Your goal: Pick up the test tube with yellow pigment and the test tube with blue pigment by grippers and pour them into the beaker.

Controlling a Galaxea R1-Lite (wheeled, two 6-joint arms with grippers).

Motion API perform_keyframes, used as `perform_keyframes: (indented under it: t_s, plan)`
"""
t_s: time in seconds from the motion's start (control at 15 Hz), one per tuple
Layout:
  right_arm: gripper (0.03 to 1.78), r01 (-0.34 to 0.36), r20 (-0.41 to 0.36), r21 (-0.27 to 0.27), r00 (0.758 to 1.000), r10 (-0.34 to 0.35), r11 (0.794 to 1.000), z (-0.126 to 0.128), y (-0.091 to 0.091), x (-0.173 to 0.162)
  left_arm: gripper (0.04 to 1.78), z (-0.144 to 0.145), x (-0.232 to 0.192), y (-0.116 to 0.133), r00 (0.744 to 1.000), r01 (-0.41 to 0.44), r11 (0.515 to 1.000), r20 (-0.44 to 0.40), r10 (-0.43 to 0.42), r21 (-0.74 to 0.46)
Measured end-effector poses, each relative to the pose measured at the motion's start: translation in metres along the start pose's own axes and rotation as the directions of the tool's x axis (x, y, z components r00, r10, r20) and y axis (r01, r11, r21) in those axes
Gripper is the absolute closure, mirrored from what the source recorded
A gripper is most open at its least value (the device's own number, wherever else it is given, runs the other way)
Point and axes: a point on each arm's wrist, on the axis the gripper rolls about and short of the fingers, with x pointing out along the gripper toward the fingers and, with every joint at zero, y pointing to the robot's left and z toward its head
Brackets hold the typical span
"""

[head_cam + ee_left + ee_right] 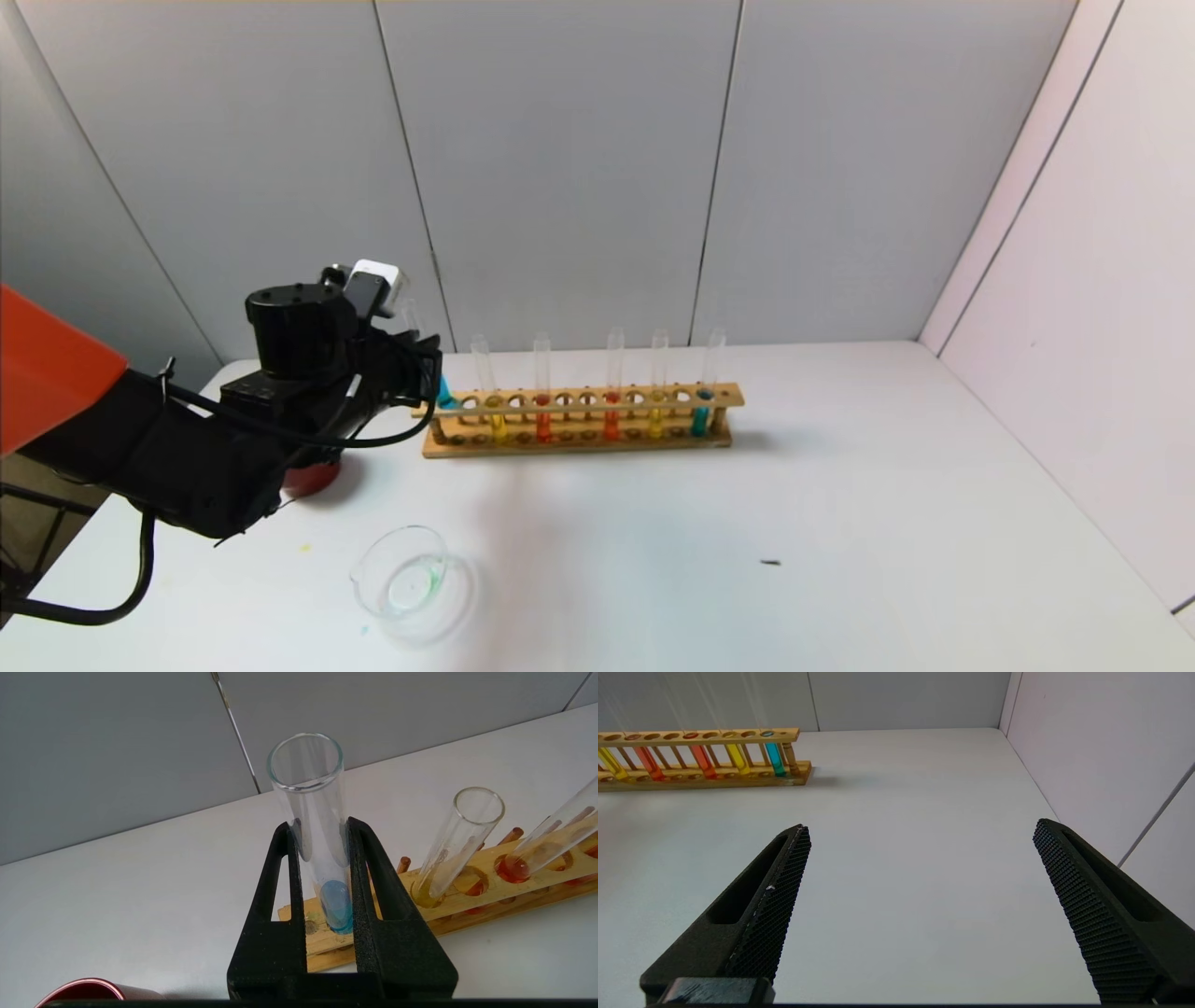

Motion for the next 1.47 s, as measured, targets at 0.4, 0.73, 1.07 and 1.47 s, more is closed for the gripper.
perform_keyframes:
  t_s: [0.4, 0.73, 1.07, 1.47]
  plan:
    - [0.07, 0.001, 0.0, 0.0, 1.0, -0.001, 1.0, 0.0, 0.0, 0.0, 1.5, 0.036, -0.016, 0.006, 1.0, -0.006, 1.0, 0.024, 0.006, 0.012]
    - [0.07, 0.0, 0.0, 0.0, 1.0, 0.0, 1.0, 0.0, 0.0, 0.0, 1.5, 0.075, -0.056, 0.009, 0.999, 0.01, 1.0, 0.032, -0.011, 0.02]
    - [0.07, 0.0, 0.0, 0.0, 1.0, 0.0, 1.0, 0.0, 0.0, 0.0, 1.5, 0.1, -0.122, 0.008, 1.0, 0.028, 0.999, -0.002, -0.028, 0.034]
    - [0.07, 0.0, 0.0, 0.0, 1.0, 0.0, 1.0, 0.0, 0.0, 0.0, 1.5, 0.088, -0.188, 0.012, 0.993, 0.057, 0.996, -0.112, -0.049, 0.071]
